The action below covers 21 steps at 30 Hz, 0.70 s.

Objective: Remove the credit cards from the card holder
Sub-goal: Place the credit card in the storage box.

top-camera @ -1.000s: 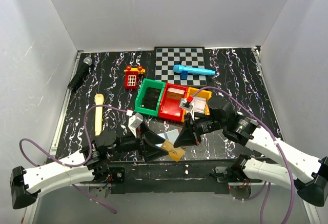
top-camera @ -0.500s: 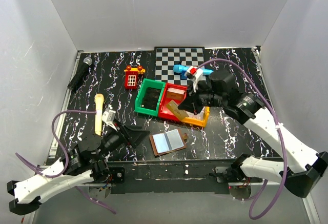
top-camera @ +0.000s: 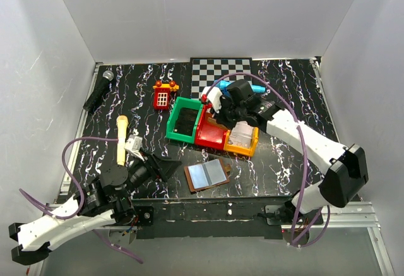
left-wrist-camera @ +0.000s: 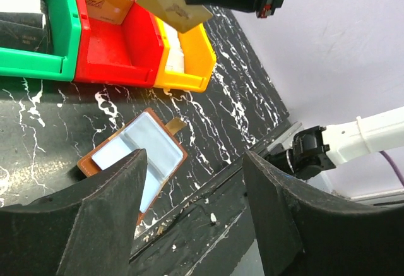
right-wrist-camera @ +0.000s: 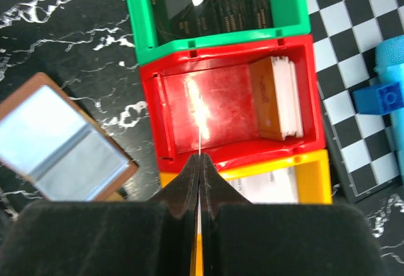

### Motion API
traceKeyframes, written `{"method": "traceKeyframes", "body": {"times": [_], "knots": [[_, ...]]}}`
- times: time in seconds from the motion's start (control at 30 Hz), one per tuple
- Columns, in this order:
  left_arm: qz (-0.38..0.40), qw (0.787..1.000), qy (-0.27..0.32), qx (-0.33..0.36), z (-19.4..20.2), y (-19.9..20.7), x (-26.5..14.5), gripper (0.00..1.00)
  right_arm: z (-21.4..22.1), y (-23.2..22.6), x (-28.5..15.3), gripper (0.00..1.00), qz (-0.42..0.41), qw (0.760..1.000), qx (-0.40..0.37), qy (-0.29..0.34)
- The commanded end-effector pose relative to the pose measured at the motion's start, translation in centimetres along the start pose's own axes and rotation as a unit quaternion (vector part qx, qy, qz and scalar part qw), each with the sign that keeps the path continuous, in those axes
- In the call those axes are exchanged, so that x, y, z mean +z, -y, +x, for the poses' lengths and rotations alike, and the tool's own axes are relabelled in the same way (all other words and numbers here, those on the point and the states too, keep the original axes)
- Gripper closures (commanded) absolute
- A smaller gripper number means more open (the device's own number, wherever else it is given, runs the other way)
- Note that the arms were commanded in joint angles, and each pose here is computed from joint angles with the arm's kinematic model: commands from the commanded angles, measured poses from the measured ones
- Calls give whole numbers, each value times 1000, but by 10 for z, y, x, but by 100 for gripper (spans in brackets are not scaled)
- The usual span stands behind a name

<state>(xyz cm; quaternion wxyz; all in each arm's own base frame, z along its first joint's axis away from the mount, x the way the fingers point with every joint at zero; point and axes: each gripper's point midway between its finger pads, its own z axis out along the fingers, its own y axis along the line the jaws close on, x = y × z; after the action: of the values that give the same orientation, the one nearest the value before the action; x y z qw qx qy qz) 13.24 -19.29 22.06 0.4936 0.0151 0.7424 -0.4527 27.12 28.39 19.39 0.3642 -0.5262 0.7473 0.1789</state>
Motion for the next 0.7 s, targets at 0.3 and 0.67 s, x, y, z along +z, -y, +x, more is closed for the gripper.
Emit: {"method": "traceKeyframes", "body": {"times": [0.3, 0.67], "knots": [[-4, 1000, -7, 16, 1, 1, 5, 40, -20, 28, 48, 99, -22, 995, -88, 46], [-13, 999, -3, 31, 1, -5, 5, 41, 2, 35, 68, 99, -69, 993, -100, 2]]}}
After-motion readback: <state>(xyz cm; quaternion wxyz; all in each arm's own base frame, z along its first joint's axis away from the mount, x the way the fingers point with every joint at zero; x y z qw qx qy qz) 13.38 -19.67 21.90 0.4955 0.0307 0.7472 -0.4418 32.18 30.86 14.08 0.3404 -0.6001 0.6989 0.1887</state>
